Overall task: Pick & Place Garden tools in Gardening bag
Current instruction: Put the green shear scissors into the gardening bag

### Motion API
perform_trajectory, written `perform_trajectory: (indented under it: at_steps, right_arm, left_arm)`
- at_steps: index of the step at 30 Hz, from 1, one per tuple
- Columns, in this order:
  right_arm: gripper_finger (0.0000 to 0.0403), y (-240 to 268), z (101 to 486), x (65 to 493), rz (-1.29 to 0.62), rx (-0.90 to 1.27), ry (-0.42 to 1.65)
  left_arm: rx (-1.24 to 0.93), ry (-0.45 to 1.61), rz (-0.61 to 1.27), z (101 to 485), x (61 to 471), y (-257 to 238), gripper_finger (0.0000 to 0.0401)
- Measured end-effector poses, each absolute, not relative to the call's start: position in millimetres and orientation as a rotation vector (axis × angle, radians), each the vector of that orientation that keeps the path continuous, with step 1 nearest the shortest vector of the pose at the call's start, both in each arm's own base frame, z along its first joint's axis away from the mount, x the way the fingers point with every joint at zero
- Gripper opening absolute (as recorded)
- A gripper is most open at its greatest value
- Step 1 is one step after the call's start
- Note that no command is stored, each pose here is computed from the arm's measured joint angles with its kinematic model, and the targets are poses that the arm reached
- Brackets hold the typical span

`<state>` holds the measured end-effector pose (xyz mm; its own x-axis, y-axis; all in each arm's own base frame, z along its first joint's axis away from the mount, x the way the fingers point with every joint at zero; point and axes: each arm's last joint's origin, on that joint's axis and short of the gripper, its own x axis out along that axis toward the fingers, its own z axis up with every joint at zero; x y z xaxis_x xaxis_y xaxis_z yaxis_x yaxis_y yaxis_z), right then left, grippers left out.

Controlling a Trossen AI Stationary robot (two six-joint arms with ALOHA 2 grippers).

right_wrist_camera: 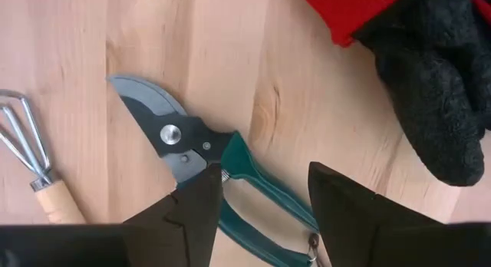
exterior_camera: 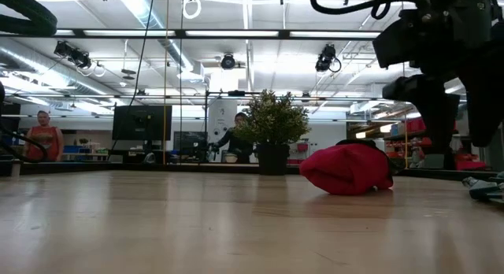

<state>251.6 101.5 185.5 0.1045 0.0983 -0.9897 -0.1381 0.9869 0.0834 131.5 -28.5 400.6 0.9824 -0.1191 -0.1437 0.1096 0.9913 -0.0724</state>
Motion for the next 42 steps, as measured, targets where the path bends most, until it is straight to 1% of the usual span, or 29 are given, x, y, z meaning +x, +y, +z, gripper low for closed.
perform_trajectory:
  at_steps: [7,22,37,42]
  right_arm:
    - [0.0197,101.2,185.5,250.5,0.095,0.058,1.475]
    - [0.0197,99.7,185.3,250.5,0.045,0.058,1.470]
    - [0.0197,98.9,185.3,246.7,0.051,0.061,1.514]
    - [0.0197,100.3,185.5,246.2,0.102,0.086,1.531]
  left_arm:
    - [-0.059,0.148,-0.113,400.6,131.6,-28.5,0.0016]
    - [-0.057,0.147,-0.114,400.6,131.6,-28.5,0.0016]
    - [-0.067,0.148,-0.113,400.7,131.6,-28.5,0.0016]
    - [-0.067,0.147,-0.113,400.7,131.6,-28.5,0.0016]
